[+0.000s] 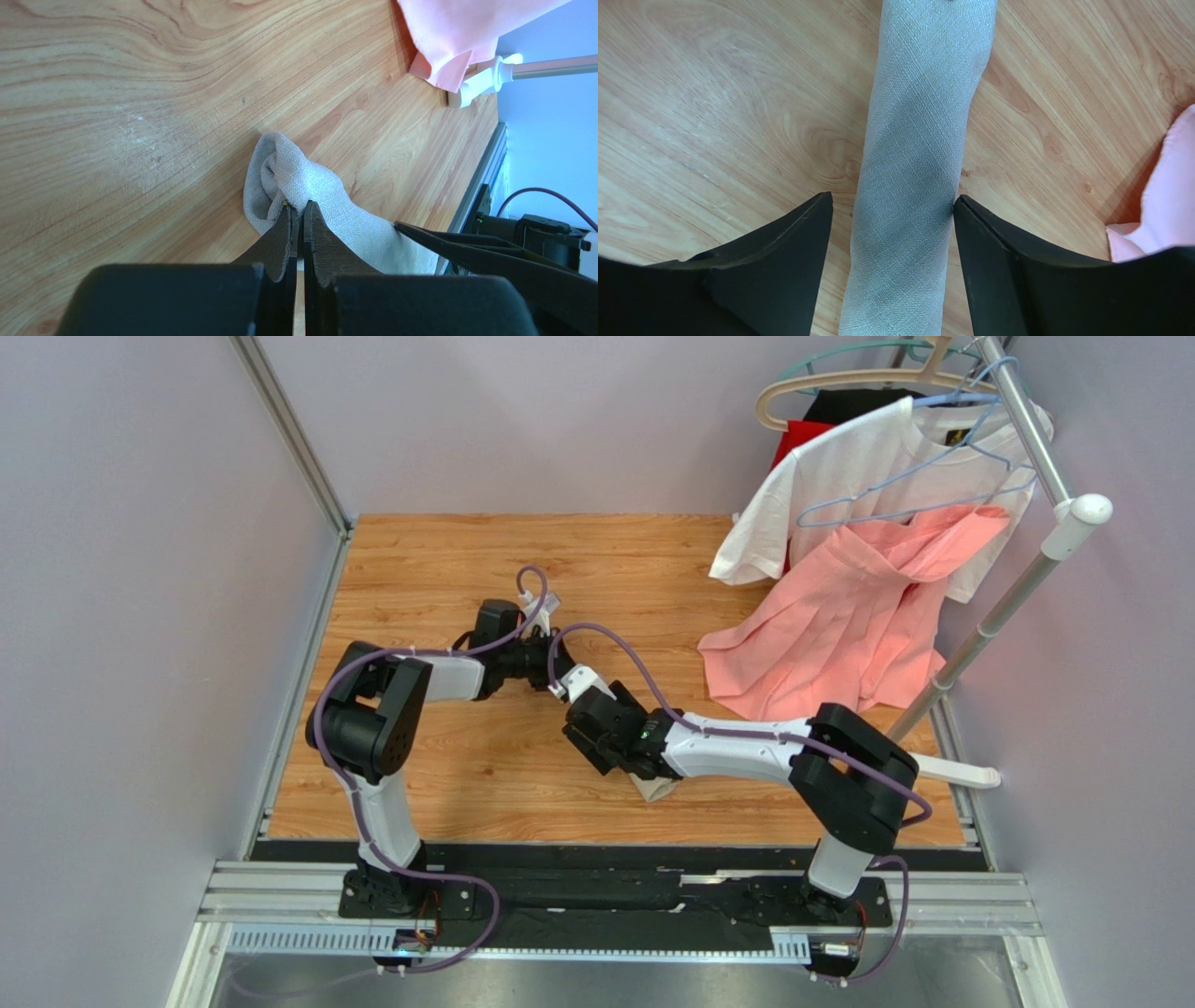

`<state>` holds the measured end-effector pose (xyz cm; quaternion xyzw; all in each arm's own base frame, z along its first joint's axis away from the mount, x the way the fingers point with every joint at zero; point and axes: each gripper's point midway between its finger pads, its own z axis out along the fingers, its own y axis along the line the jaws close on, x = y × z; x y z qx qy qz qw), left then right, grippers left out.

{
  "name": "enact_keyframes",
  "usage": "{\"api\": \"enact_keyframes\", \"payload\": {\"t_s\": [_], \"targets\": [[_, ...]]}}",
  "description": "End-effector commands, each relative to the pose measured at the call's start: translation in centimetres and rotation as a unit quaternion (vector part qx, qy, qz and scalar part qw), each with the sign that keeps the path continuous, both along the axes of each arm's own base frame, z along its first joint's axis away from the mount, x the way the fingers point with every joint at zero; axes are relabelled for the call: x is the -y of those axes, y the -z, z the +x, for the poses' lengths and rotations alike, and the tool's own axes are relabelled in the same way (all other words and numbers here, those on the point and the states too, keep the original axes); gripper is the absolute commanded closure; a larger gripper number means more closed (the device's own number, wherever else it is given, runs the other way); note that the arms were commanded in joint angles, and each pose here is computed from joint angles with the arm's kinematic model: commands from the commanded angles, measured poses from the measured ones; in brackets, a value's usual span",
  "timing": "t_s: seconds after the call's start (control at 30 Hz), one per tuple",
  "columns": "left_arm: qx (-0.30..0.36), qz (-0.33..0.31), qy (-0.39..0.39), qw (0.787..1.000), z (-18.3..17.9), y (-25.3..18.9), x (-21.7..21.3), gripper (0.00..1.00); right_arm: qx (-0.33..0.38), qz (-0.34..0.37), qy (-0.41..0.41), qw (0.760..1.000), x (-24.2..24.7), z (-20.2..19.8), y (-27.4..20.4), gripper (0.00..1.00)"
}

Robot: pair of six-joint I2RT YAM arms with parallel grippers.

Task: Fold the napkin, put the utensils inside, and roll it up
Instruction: Roll the napkin with the utensil

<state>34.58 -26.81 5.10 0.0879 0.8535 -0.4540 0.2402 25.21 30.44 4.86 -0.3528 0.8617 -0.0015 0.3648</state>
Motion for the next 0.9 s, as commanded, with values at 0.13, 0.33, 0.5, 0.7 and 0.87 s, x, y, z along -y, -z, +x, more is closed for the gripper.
{"api": "enact_keyframes", "payload": {"t_s": [0.13, 0.33, 0.5, 0.7, 0.87], "targets": [[0.0, 0.009, 0.005, 1.0, 0.4, -0.2, 0.2, 1.0, 0.045, -0.042, -0.006, 0.998, -0.3, 0.8, -0.1, 0.39], [0.0, 0.004, 0.007, 1.0, 0.4, -0.6, 0.3, 1.0, 0.03, -0.053, -0.002, 0.998, -0.4, 0.4, 1.5, 0.5], [0.012, -0.008, 0.001, 1.0, 0.4, -1.8, 0.4, 0.87, -0.002, -0.021, 0.018, 1.0, -0.1, 0.7, 1.7, 0.64], [0.027, -0.007, -0.023, 0.999, 0.5, -3.8, -0.3, 0.49, -0.069, 0.077, 0.041, 0.994, 0.4, 1.2, 1.1, 0.71], [0.04, -0.015, -0.051, 0.998, 0.5, -5.6, -1.9, 0.27, -0.104, 0.141, 0.072, 0.982, 1.7, 2.2, 0.9, 0.72]]}}
